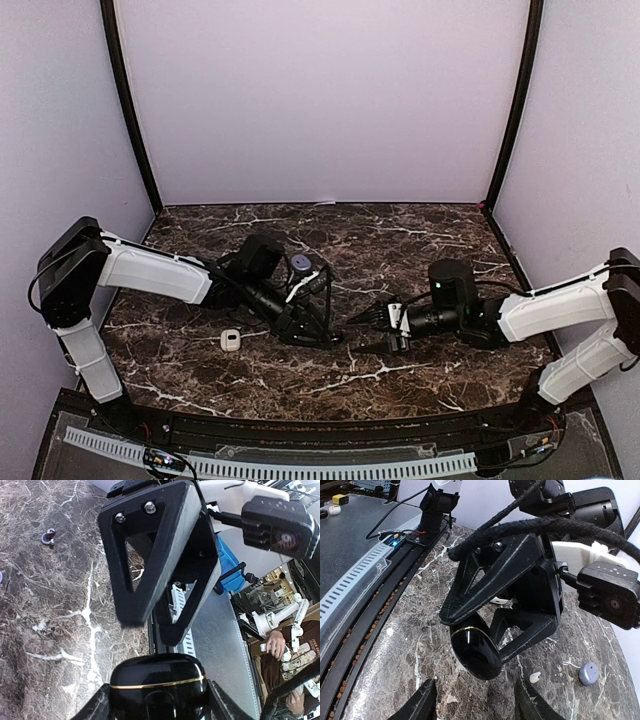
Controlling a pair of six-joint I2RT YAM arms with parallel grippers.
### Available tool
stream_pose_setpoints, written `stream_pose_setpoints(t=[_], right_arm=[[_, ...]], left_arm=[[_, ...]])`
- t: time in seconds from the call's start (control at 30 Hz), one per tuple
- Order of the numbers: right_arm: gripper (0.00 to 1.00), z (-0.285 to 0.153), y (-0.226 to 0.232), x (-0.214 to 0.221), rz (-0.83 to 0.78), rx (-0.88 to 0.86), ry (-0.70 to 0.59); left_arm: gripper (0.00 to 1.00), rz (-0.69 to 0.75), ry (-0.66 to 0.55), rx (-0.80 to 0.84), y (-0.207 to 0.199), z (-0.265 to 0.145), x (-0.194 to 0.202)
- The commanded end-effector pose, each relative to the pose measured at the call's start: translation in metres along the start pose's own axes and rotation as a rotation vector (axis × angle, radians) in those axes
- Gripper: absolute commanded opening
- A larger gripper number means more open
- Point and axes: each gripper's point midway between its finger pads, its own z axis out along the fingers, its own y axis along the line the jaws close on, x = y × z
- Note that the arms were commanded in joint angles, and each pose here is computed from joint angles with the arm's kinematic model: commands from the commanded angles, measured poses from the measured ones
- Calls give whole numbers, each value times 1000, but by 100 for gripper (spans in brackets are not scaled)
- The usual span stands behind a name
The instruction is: Insert the wireless bluetooth earbuds into the charging case
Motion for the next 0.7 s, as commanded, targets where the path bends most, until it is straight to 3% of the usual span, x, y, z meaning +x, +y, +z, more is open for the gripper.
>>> stream_pose_setpoints(t=[0.0, 0.3, 0.67], right_arm=[[53, 9, -6, -15, -82, -4, -43], [52, 21, -9, -21, -98, -26, -58], [43, 28, -7, -18, -124, -18, -49]], left_arm=[[43, 32, -16, 42, -18, -7, -14], [43, 25, -12, 50, -17, -5, -12], [43, 17, -9, 63, -14, -3, -10]])
